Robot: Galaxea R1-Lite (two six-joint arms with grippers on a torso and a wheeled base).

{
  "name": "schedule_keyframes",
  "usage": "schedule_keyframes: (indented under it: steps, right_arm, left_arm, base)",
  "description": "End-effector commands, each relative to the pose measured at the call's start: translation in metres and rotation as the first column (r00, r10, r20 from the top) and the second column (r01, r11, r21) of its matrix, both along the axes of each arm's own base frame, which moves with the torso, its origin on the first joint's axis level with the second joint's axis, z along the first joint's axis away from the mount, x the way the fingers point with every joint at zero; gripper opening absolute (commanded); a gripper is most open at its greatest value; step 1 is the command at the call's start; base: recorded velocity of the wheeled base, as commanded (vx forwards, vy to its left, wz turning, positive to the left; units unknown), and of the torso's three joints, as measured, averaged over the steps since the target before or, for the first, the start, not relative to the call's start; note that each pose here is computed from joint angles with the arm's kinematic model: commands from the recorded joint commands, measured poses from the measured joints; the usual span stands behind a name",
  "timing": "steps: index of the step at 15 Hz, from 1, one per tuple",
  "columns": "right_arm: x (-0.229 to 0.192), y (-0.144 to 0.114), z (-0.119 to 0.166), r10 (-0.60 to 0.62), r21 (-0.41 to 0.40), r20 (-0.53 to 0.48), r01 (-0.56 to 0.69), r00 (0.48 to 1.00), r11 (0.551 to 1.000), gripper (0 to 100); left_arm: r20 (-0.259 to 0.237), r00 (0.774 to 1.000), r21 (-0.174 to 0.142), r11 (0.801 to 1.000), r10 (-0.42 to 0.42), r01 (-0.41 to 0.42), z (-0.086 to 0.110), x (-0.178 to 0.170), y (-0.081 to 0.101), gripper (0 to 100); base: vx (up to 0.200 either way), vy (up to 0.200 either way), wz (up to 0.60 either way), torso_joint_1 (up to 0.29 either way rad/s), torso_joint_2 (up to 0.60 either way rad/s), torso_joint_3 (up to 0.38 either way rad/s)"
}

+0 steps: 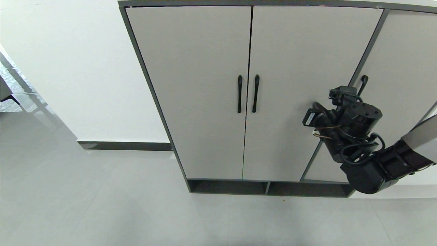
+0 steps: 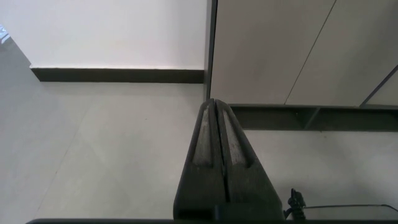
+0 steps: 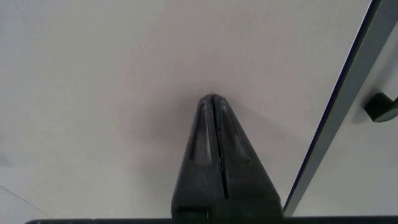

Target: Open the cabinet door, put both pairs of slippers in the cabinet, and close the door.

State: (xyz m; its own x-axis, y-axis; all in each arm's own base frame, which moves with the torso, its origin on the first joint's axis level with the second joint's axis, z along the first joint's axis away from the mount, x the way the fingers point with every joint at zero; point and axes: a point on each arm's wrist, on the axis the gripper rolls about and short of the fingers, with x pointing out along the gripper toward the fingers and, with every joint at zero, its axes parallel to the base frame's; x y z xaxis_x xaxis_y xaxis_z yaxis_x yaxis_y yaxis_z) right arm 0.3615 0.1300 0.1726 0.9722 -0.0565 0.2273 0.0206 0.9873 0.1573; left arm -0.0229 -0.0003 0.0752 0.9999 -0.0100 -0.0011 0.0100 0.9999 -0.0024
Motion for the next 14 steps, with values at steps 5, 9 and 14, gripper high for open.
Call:
schedule_keyframes:
  steps: [5, 9, 14]
  right_arm:
    - [-0.144, -0.006, 0.042, 0.191, -0.068, 0.011, -0.190, 0.982, 0.979, 0]
    - [-0.261, -0.089, 0.017, -0.078, -0.186, -0.061, 0.065, 0.995, 0.980, 0]
    - [-0.342, -0.140, -0.044, -0.439, -0.266, -0.193, 0.384, 0.878, 0.884, 0]
  left_arm:
    - [0.000, 1.000, -0.001, 1.000, 0.001, -0.001, 0.000, 0.000, 0.000, 0]
    - [-0.002, 1.000, -0.001, 1.000, 0.001, -0.001, 0.000, 0.000, 0.000, 0]
    - [0.000, 1.000, -0.001, 1.000, 0.002, -0.002, 0.000, 0.000, 0.000, 0]
  base:
    - [0.000, 0.000, 0.00, 0.000, 0.00, 0.000]
    - [0.000, 0.000, 0.00, 0.000, 0.00, 0.000]
    - [0.000, 0.000, 0.00, 0.000, 0.00, 0.000]
